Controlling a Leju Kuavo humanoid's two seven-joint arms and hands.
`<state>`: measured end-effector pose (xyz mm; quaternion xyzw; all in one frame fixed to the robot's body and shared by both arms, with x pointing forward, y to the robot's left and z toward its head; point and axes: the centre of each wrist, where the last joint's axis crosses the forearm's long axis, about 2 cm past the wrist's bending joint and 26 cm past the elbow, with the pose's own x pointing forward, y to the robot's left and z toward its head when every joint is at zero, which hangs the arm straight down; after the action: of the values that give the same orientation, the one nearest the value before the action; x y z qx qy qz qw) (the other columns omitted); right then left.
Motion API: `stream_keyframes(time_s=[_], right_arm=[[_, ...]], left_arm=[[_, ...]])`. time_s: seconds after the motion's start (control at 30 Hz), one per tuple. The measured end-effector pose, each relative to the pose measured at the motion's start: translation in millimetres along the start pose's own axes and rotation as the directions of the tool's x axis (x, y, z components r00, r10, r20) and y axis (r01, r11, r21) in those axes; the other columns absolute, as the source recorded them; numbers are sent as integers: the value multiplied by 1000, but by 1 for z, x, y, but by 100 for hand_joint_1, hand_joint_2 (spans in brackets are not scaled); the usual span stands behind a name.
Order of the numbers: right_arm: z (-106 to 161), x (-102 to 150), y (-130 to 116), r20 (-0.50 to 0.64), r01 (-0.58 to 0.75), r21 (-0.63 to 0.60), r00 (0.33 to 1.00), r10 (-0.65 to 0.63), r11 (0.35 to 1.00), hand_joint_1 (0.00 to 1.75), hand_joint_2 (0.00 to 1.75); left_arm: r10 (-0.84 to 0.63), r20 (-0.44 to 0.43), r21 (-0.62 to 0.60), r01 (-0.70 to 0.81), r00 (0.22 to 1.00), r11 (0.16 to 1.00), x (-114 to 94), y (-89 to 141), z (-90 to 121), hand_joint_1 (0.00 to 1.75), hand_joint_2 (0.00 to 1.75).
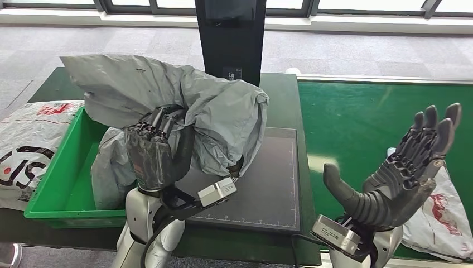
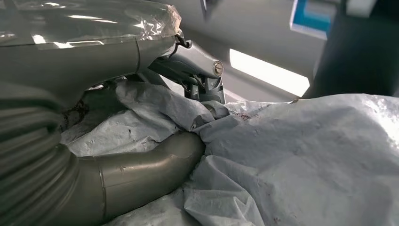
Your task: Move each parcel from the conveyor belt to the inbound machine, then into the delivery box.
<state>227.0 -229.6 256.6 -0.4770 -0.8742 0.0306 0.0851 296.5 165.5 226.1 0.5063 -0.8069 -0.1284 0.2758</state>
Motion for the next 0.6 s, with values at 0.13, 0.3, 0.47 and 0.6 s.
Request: stream_keyframes(time_s=[0.13,0.3,0.47,0.6], right_arm=[[0,0,0,0,-2,0,1000,2,1000,0,175],[0,-1,0,0,-2,0,1000,2,1000,0,175],[0,-1,0,-1,0,0,1000,0,1000,0,175],[0,-1,0,-11,-6,4,1000,6,1000,0,175]], left_arm=[[-14,-8,72,14,1000,997,-5,17,-8,175,175],[-9,5,148,8,1000,989,-8,34,-16,175,175],[9,-2,228,-8,1000,974,-14,53,-22,175,175],[-13,-93,202,32,996,979,-33,50,-14,175,175]])
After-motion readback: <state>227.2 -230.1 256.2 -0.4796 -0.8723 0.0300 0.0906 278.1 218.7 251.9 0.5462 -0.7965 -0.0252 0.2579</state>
